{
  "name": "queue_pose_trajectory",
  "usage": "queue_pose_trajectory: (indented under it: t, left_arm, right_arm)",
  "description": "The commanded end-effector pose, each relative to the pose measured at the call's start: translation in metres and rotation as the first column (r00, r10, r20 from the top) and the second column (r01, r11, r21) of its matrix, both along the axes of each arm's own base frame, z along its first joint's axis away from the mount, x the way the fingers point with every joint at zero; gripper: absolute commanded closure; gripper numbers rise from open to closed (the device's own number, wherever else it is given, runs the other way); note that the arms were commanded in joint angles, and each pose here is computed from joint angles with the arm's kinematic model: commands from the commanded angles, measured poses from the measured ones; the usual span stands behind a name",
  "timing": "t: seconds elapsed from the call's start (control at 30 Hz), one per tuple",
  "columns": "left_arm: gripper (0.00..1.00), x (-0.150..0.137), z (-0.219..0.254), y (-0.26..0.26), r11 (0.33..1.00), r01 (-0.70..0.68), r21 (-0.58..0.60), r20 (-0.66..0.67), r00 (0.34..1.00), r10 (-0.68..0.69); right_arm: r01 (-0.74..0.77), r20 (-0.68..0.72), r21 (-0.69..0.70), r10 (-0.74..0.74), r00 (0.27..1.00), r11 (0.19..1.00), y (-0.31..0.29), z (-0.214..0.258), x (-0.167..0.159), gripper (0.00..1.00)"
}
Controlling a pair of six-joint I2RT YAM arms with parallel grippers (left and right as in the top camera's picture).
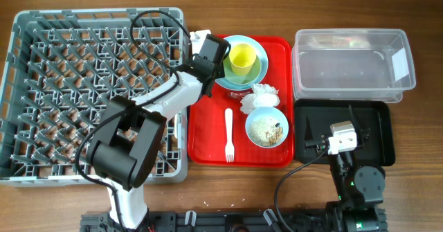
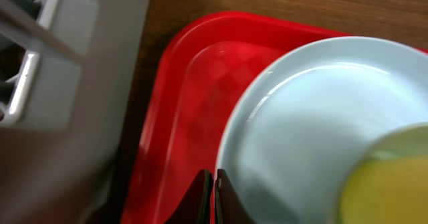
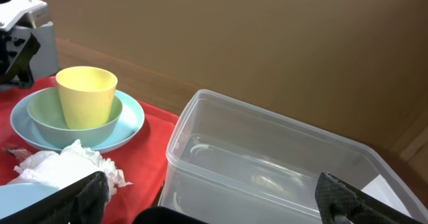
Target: Sort waste into correct bins and load items into the dishwasher rack
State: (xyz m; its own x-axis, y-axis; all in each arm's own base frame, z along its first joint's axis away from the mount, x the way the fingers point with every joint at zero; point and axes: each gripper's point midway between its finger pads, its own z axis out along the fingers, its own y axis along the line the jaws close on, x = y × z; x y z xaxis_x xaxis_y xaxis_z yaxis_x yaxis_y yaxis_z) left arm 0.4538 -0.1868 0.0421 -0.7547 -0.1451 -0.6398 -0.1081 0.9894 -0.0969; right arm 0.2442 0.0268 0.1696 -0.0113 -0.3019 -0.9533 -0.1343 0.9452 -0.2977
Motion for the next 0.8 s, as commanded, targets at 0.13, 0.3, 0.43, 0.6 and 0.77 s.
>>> queue_pose_trajectory:
  t: [0.13,0.3,0.43,0.6,0.77]
  left_arm:
    - [0.96,0.0,-0.034,0.021,0.998,-0.025,0.063,-0.058,0.998,0.029]
    - [0.96,0.0,-0.037,0.032,0.991,-0.058,0.117,-0.05,0.997,0.064]
    - [0.96,-0.005,-0.04,0.036,0.988,-0.061,0.144,-0.069,0.995,0.071]
    - [0.96,-0.007,-0.036,0.048,0.949,0.031,0.315,-0.077,0.997,-0.007]
    - [0.96,-0.011,-0.033,0.044,0.919,0.071,0.387,-0.079,0.996,-0.044]
  right_arm:
    - [-0.008,0.009,-0.007,0.008,1.0,1.0,0.001,0.002,0.0,0.0]
    - [-0.008,0.009,-0.007,0.008,1.0,1.0,0.001,0.002,0.0,0.0]
    - [-0.008,0.009,-0.007,0.008,1.0,1.0,0.001,0.002,0.0,0.0]
    - [-0.008,0.009,-0.007,0.008,1.0,1.0,0.001,0.002,0.0,0.0]
    - [-0.008,0.009,-0.007,0.008,1.0,1.0,0.001,0.002,0.0,0.0]
